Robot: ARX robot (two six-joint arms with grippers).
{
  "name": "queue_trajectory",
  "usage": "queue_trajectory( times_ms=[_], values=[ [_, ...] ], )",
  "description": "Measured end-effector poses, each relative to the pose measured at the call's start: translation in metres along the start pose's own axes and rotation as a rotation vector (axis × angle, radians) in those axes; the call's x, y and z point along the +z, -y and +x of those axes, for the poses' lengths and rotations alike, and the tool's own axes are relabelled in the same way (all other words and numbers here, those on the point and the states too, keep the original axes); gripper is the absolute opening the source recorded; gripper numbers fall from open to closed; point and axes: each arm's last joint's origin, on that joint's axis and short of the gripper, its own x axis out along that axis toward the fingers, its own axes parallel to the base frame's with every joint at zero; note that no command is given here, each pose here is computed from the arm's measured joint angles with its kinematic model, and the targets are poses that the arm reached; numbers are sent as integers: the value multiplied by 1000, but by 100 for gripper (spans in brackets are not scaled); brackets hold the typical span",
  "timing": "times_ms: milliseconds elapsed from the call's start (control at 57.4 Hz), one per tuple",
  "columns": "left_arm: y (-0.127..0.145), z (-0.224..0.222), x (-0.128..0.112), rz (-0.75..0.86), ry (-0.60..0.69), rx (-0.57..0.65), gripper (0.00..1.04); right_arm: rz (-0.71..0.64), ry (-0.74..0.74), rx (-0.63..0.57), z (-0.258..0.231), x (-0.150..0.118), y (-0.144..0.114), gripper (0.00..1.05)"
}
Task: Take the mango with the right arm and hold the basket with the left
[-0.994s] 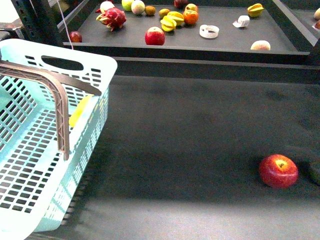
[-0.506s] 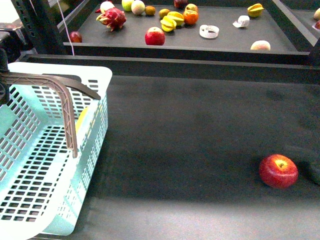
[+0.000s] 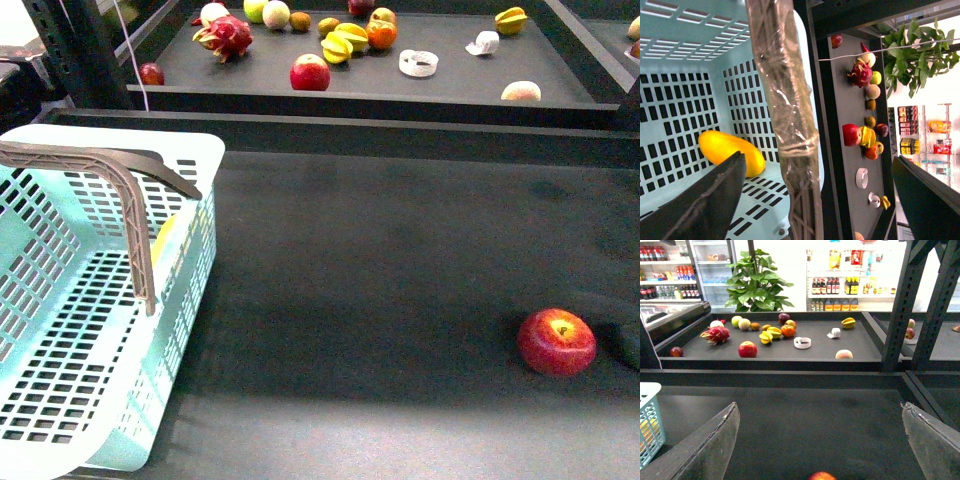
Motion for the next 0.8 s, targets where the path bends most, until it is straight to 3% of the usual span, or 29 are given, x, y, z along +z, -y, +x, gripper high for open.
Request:
queue_trajectory(
  times_ms=[35, 418, 697, 802],
  values=[
    [-2, -11, 4, 40, 5, -18, 101, 0, 0, 0, 0, 0, 0, 97],
    [-19, -89, 62, 195, 119, -45, 99, 0, 0, 0, 0, 0, 0, 97],
    [-44, -144, 111, 200, 189, -35, 99, 0, 0, 0, 0, 0, 0, 97],
    [-46, -148, 116, 212, 220, -36, 99, 0, 0, 0, 0, 0, 0, 97]
  ],
)
